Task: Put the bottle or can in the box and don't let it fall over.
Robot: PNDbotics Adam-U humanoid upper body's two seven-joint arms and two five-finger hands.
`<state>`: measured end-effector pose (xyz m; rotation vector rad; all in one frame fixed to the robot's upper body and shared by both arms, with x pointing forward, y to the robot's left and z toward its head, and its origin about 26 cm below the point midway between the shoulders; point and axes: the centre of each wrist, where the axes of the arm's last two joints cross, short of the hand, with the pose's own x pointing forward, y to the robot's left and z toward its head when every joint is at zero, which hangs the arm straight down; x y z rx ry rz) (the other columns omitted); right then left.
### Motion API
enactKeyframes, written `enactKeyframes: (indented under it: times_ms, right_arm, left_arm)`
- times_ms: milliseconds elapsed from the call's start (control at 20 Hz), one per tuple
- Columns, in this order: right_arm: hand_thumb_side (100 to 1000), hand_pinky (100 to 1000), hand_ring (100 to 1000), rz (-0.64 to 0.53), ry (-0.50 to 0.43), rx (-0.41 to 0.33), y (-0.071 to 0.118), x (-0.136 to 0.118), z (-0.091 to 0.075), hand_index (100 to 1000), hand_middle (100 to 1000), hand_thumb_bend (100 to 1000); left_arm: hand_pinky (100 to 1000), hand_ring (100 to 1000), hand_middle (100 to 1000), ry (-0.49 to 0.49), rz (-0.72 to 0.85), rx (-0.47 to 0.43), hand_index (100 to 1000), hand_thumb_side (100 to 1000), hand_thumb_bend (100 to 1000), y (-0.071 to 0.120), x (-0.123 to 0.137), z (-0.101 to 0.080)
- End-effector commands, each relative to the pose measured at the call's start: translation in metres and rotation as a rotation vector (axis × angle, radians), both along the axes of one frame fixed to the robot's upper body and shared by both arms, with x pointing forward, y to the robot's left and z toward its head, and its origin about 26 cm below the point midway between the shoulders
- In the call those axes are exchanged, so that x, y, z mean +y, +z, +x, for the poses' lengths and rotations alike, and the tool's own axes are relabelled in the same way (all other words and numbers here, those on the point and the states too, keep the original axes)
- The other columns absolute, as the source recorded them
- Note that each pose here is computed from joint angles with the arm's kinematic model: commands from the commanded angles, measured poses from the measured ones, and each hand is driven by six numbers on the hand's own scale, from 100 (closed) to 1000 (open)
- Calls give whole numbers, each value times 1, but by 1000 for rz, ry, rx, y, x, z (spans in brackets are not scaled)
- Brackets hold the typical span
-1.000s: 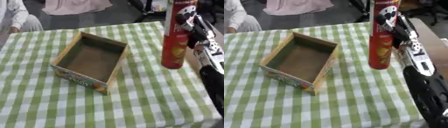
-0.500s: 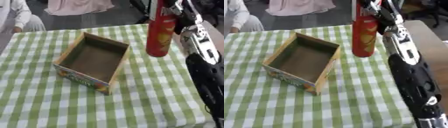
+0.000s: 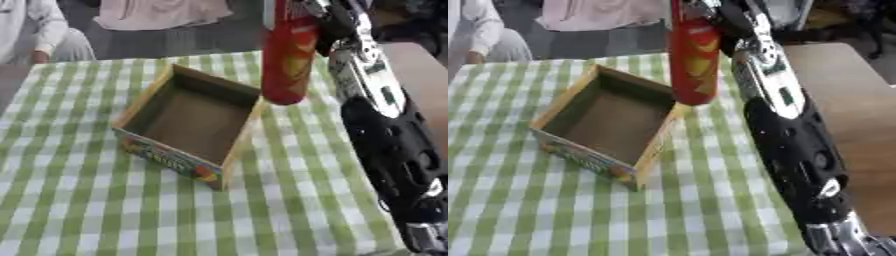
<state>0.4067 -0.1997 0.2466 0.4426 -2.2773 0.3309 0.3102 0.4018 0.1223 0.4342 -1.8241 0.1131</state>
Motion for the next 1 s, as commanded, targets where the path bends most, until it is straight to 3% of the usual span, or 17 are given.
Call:
enactKeyframes:
  times_ms: [50,550,1000]
  right_arm:
    - [100,100,287,7,17,-36,10,18,1,309,312,642]
    - [100,100,290,52,0,-32,-2,55,13,312,311,628]
    - [100,100,304,65,-43,-44,-22,64,25,321,323,647]
  left_arm:
    - [857,726,726,-11,31,-34,726,477,577,15,2,2]
    - [857,725,726,-40,24,-54,725,477,578,20,-6,7]
    - [857,723,725,-59,23,-82,725,478,581,27,-12,9]
